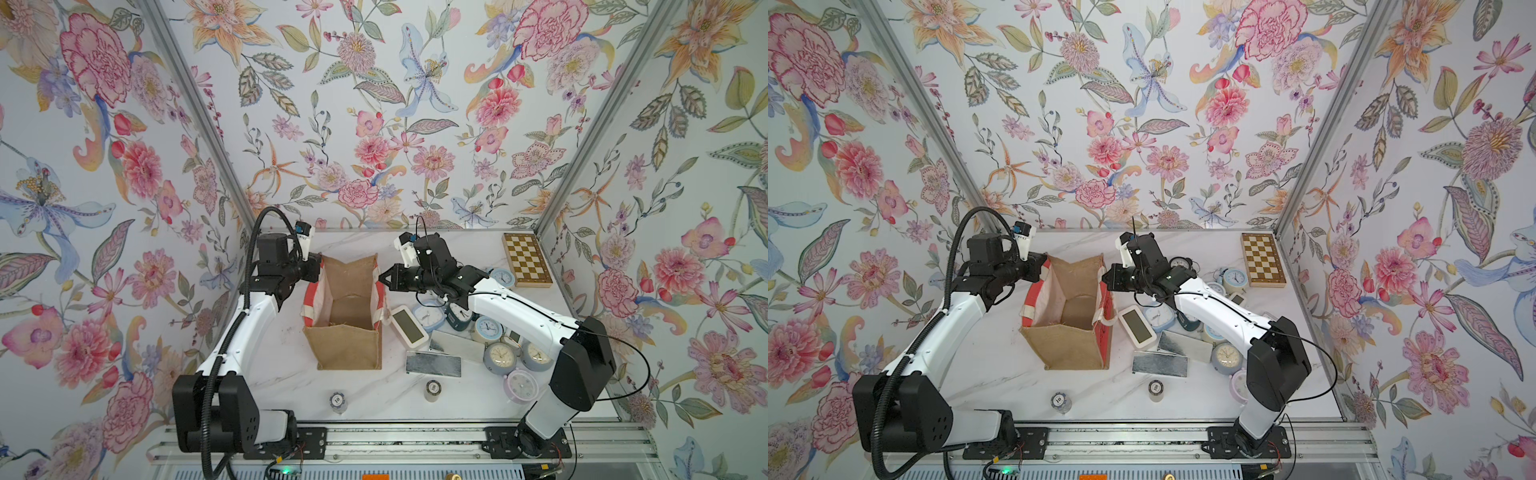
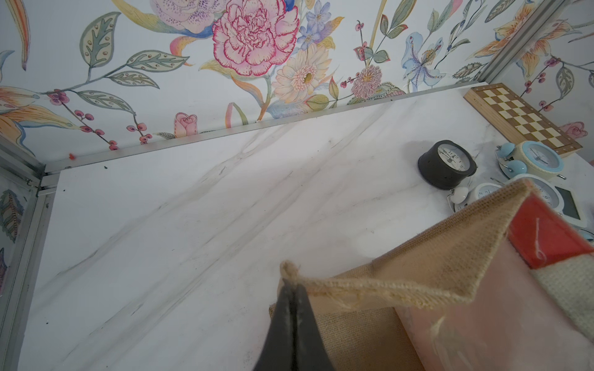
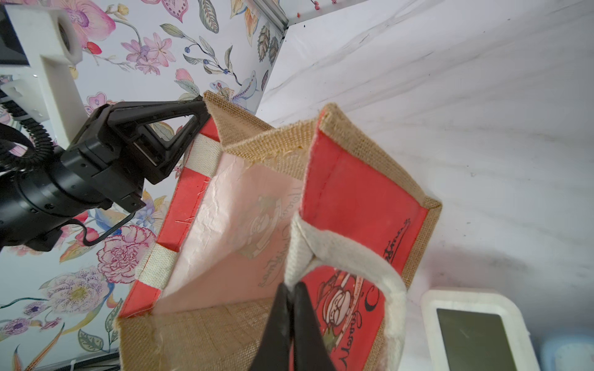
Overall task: Put the alarm clock into the canvas bag
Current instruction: Move the canvas bag to the center of the board.
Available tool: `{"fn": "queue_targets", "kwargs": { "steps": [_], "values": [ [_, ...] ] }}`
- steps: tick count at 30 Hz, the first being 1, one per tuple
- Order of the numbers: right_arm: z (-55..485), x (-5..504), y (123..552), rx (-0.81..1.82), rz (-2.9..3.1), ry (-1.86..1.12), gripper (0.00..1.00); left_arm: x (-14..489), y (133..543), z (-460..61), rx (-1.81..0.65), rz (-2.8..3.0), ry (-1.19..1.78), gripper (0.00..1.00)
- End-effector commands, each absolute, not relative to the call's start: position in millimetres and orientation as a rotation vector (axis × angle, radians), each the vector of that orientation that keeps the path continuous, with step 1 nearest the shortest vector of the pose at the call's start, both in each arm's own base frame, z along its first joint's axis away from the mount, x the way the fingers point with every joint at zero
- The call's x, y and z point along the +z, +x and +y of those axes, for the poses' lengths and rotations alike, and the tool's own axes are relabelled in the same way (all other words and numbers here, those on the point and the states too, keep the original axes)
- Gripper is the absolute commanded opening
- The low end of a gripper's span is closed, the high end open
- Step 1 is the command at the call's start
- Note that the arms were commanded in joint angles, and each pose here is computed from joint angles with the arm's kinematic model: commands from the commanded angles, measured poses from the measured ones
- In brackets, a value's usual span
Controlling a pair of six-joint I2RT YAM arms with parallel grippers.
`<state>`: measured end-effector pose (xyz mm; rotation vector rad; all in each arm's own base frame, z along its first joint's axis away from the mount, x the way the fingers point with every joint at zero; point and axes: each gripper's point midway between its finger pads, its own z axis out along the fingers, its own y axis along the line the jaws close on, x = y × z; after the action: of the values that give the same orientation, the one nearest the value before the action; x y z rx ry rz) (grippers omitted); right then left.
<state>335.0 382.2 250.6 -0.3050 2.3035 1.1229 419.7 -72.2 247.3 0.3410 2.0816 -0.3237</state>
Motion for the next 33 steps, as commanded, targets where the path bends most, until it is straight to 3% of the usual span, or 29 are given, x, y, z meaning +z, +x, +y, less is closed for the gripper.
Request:
{"fn": "queue_targets", "kwargs": {
  "steps": [1,12,20,27,33],
  "values": [
    [381.7,263.7,348.6,1.109,2.258,-0.306,0.0,254.1,427.1,-73.7,-0.34,2.084,0.34,0.05],
    [379.0,263.5,340.3,1.123,2.271,-0.32,0.0,266.6,430.0,-70.0,-0.3,2.06,0.345,0.36],
    [379.5,264.4,332.8,1.126,2.275,-0.33,0.0,248.1,400.6,-62.8,-0.269,2.16,0.328,0.48],
    [377.3,265.6,329.8,1.121,2.271,-0.331,0.0,233.0,382.4,-66.4,-0.318,2.218,0.32,0.45],
    [379.3,267.1,325.4,1.127,2.271,-0.342,0.0,238.4,388.8,-65.0,-0.297,2.175,0.325,0.16]
  ]
}}
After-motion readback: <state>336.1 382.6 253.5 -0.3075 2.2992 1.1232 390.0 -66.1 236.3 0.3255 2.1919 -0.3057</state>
